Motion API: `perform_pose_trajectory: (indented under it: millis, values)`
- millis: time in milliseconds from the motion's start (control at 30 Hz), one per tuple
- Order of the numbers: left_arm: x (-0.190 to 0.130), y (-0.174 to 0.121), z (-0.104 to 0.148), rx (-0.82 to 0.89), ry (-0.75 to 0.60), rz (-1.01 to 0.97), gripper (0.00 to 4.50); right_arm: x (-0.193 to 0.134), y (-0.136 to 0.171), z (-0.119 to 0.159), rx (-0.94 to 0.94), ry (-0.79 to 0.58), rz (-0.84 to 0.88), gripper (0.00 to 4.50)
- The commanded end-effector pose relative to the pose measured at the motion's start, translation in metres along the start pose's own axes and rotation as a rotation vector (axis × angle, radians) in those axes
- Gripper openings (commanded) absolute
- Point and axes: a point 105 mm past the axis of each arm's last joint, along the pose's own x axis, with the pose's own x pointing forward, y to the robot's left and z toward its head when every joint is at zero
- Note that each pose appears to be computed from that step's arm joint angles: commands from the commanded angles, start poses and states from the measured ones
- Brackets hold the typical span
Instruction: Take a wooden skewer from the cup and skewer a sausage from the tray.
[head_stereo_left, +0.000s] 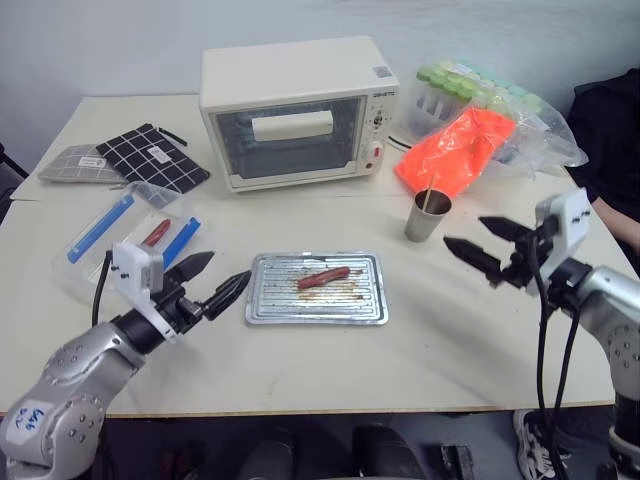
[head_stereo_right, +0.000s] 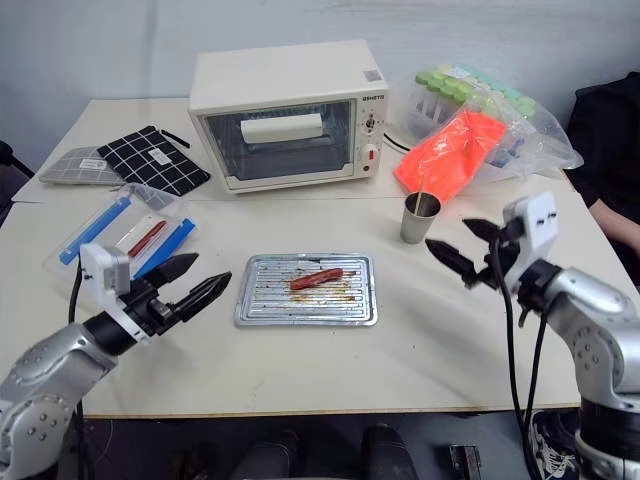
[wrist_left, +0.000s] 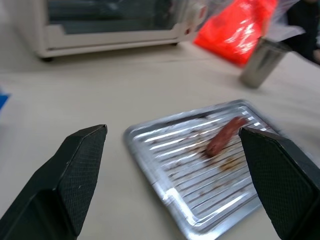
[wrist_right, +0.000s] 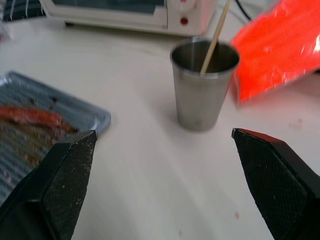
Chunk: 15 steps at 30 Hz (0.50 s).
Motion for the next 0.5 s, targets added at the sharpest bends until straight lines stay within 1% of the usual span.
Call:
perform_pose_trajectory:
  millis: [33, 100, 167, 233, 300, 400, 500]
  values:
    - [0.015, -0.026, 0.021, 0.022, -0.004, -0.224, 4.46, 0.02, -0.008, 0.027, 0.062, -0.114, -0.04, 4.5]
    - [0.027, -0.033, 0.03, 0.036, 0.0, -0.311, 4.46, 0.038, -0.015, 0.034, 0.066, -0.132, -0.076, 4.5]
    - [0.033, -0.035, 0.035, 0.043, 0.007, -0.354, 4.46, 0.049, -0.018, 0.035, 0.064, -0.131, -0.093, 4.5]
    - [0.042, -0.033, 0.039, 0.055, 0.006, -0.378, 4.46, 0.066, -0.02, 0.029, 0.045, -0.118, -0.107, 4.5]
    - [0.047, -0.032, 0.04, 0.072, 0.014, -0.397, 4.46, 0.08, -0.028, 0.02, 0.031, -0.1, -0.16, 4.5]
    - [0.051, -0.033, 0.038, 0.091, 0.029, -0.422, 4.46, 0.091, -0.039, 0.012, 0.036, -0.093, -0.221, 4.5]
    - [0.055, -0.036, 0.038, 0.093, 0.026, -0.446, 4.46, 0.101, -0.041, 0.01, 0.034, -0.098, -0.223, 4.5]
